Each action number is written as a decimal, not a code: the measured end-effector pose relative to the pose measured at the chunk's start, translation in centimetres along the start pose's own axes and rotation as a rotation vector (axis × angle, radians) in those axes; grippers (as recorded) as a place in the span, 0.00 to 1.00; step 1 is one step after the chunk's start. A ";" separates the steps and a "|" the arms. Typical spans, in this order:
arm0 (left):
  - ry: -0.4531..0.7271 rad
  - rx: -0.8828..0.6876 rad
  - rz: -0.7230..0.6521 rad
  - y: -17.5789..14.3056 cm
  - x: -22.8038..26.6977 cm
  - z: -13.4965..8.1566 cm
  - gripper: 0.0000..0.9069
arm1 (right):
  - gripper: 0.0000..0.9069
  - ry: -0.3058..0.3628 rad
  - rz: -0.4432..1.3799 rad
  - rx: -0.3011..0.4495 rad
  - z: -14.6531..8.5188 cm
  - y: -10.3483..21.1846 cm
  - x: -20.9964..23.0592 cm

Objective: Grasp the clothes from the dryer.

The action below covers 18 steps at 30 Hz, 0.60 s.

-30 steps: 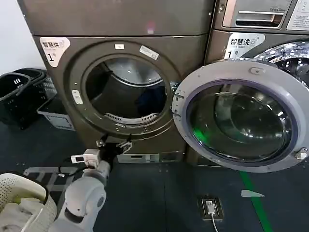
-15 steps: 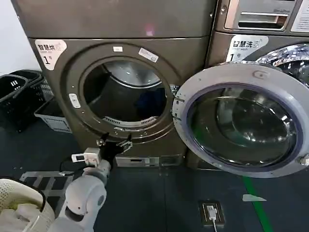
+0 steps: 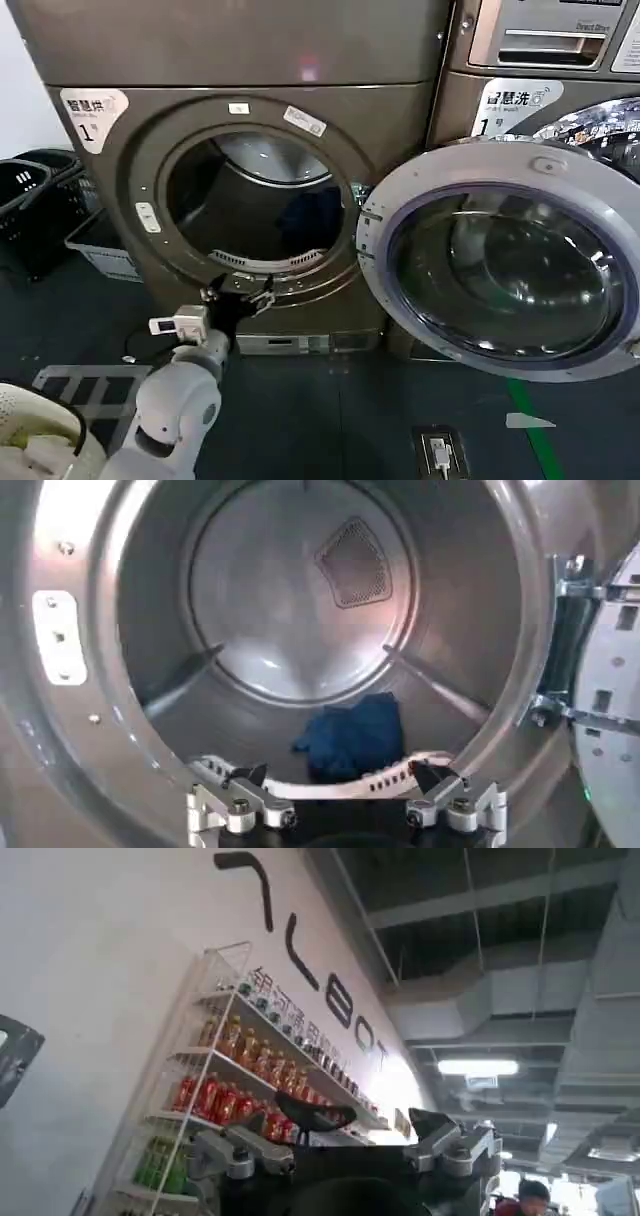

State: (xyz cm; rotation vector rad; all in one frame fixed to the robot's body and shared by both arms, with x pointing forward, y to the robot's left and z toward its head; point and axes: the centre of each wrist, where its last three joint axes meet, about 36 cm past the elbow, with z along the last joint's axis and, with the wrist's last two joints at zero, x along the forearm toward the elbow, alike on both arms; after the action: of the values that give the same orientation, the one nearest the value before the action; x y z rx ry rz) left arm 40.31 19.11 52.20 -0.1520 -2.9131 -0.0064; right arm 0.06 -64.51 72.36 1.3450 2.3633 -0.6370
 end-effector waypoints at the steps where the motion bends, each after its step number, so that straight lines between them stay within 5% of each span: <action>1: -0.001 0.000 0.000 0.0 0.0 0.0 1.00 | 1.00 0.000 0.000 0.000 0.0 0.0 0.0; 18: -0.009 0.001 0.004 -0.2 -0.5 -0.4 1.00 | 1.00 -0.004 0.004 -0.009 -0.1 -0.1 -0.1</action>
State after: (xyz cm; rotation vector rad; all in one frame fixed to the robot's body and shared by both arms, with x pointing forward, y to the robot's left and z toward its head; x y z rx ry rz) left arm 40.86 18.87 52.43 -0.1588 -2.9212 -0.0042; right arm 0.00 -64.57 72.49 1.3424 2.3573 -0.6263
